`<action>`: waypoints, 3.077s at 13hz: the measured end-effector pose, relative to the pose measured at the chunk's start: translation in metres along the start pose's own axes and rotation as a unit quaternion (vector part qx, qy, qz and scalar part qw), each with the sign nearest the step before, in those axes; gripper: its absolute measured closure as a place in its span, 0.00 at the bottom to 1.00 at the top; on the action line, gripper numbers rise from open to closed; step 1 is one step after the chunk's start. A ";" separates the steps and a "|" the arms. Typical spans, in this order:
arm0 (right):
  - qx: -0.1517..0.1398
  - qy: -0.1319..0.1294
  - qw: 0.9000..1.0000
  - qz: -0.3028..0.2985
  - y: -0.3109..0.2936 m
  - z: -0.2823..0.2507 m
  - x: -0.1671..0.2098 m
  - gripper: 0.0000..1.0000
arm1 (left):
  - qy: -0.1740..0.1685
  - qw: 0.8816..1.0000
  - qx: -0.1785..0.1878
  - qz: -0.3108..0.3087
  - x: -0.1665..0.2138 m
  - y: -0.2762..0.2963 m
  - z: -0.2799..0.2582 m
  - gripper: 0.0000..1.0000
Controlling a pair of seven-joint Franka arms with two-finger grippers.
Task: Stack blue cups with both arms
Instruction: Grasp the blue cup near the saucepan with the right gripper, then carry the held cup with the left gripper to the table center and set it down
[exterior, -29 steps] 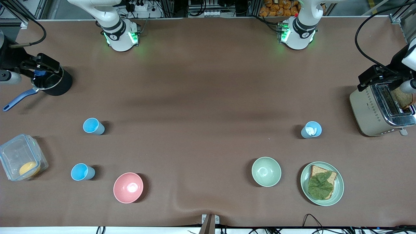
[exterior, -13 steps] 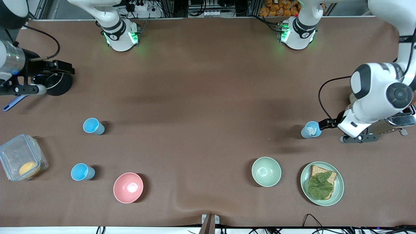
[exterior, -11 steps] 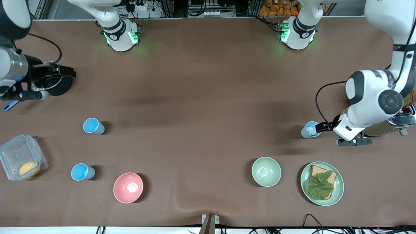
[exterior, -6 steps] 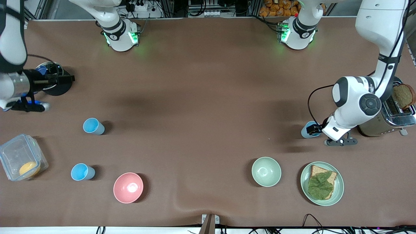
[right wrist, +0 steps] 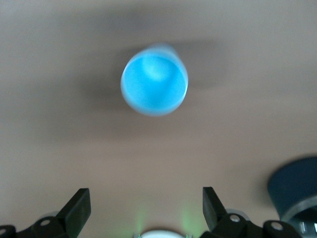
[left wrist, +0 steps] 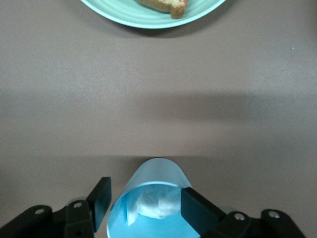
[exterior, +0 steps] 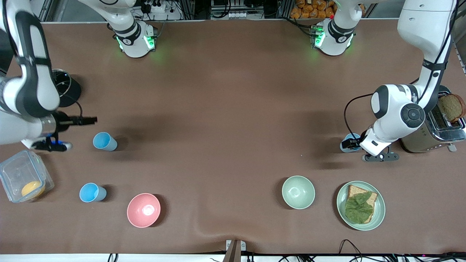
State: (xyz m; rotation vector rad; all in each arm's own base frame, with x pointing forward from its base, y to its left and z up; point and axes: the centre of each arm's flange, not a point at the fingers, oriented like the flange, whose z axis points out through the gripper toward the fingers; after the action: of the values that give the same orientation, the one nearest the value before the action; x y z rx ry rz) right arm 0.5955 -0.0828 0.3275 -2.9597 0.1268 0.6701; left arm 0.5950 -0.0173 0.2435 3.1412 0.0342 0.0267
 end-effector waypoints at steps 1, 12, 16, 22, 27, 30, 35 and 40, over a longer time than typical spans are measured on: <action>0.001 0.009 1.000 -0.004 0.010 0.017 0.016 0.00 | 0.001 1.000 0.000 0.000 0.000 -0.001 -0.002 0.30; -0.014 0.034 0.999 -0.022 0.044 0.085 0.075 0.00 | -0.005 1.000 0.002 -0.002 -0.006 -0.004 -0.020 0.26; 0.010 0.035 0.999 -0.012 0.051 0.107 0.082 0.47 | -0.012 1.000 0.002 -0.003 -0.010 -0.008 -0.015 0.27; 0.022 0.022 0.999 -0.017 0.042 0.107 0.079 0.95 | -0.027 1.000 0.001 0.009 -0.014 -0.029 0.000 0.80; 0.024 0.016 0.999 -0.020 0.037 0.107 0.078 0.95 | -0.015 1.000 -0.005 0.022 -0.008 -0.006 -0.009 0.97; 0.024 0.015 0.999 -0.021 0.037 0.108 0.078 0.95 | 0.007 0.999 -0.030 -0.008 -0.001 0.068 -0.033 0.97; 0.025 0.012 0.999 -0.021 0.037 0.108 0.077 0.95 | -0.010 0.994 -0.079 -0.076 -0.057 0.272 -0.052 0.97; 0.028 0.007 0.999 -0.030 0.025 0.101 0.074 0.95 | -0.057 0.988 -0.091 -0.108 -0.118 0.419 -0.012 0.97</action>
State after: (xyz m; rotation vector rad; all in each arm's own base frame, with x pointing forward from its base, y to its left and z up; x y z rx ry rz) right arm 0.6163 -0.0997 0.2031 -2.9023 0.0565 0.6288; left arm 0.4864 -0.4385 0.2535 2.9321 0.3507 -0.1421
